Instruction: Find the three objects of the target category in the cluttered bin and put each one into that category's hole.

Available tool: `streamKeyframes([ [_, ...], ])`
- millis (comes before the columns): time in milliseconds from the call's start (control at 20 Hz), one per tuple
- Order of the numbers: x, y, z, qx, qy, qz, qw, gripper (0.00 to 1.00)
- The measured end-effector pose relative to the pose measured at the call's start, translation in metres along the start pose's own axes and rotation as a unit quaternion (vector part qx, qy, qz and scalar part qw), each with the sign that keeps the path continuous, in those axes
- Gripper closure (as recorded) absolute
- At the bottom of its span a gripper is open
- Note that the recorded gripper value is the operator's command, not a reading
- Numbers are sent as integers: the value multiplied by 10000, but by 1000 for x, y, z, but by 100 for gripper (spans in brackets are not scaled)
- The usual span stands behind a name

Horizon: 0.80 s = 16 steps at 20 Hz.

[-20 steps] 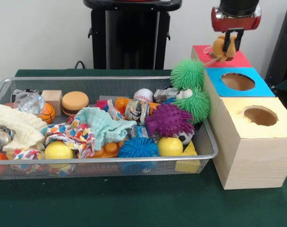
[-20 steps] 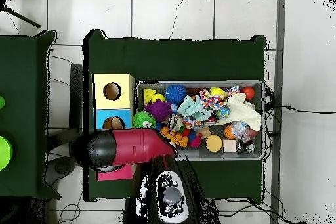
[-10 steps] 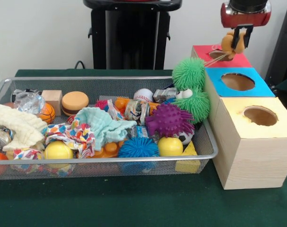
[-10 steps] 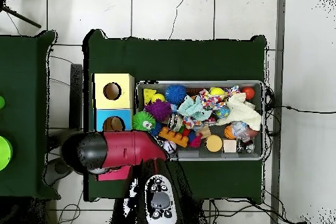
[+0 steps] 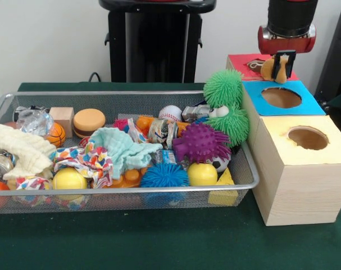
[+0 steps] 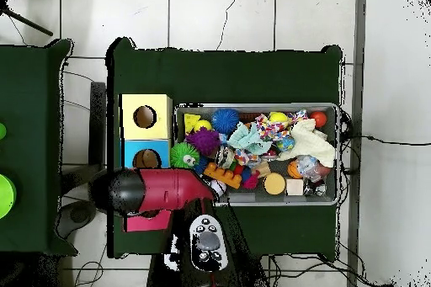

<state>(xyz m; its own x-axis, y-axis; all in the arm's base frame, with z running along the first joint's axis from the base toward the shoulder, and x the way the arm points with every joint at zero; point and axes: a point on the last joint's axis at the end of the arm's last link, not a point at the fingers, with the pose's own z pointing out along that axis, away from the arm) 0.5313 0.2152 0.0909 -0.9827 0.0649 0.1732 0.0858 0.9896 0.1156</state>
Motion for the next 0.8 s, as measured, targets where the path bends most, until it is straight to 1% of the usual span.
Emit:
streamKeyframes([
  [800,-4,1,3,3,5,102,9999,100],
])
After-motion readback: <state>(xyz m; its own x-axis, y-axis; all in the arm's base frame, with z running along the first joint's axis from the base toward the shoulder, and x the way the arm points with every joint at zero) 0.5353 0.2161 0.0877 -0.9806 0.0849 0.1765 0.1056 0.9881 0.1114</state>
